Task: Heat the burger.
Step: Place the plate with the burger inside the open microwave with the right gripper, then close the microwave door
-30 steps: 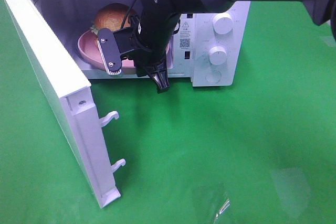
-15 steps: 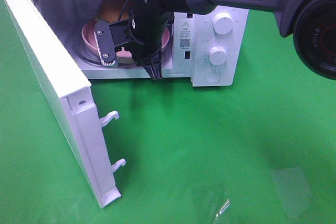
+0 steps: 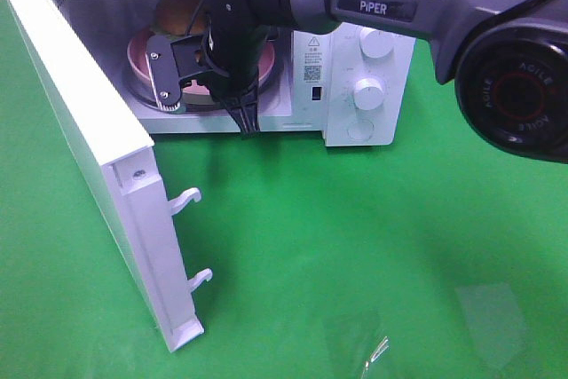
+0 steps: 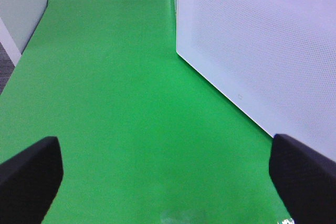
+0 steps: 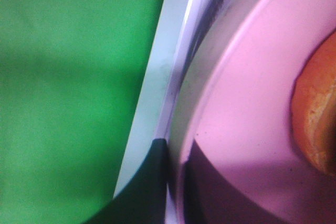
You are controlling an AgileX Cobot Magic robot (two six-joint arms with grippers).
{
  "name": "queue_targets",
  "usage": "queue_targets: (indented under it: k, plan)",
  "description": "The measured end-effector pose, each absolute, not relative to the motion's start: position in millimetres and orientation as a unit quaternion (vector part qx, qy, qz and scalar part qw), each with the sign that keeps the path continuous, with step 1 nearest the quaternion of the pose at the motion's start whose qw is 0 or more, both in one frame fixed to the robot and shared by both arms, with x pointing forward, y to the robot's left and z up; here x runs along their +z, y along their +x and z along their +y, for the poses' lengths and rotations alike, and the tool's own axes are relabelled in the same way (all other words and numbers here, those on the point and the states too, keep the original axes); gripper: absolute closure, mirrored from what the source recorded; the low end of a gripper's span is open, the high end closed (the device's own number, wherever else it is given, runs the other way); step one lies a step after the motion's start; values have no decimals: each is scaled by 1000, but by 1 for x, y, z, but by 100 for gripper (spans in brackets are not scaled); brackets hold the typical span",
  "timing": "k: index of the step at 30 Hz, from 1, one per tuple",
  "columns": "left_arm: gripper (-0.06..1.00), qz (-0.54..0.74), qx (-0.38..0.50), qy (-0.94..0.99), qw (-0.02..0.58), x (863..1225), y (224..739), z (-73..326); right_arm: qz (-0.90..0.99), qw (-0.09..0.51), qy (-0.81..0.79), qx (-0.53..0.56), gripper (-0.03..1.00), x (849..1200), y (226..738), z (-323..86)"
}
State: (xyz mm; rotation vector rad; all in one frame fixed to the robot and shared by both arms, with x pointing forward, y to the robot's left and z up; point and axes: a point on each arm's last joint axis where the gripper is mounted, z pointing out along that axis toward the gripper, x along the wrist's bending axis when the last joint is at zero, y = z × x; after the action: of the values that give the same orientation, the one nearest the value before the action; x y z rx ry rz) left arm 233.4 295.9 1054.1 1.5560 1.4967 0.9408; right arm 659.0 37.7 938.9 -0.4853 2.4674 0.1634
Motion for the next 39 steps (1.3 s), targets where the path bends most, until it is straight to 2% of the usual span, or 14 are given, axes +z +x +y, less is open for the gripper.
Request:
queue_targets:
  k: [14, 22, 29, 34, 39]
  plan:
    - [-5, 587, 369, 610, 383, 1054, 233, 296, 932, 302, -193, 59, 92, 933, 654, 44]
    - [-5, 587, 369, 610, 383, 1054, 233, 296, 937, 302, -163, 67, 88, 933, 655, 44]
    - [-5, 587, 369, 610, 383, 1054, 233, 296, 932, 318, -156, 82, 77, 937, 657, 47]
    - [-5, 587, 369, 610, 383, 1054, 233, 296, 930, 323, -150, 87, 66, 938, 658, 48]
    - [-5, 587, 370, 610, 382, 1054, 233, 296, 931, 323, -146, 88, 62, 938, 658, 47]
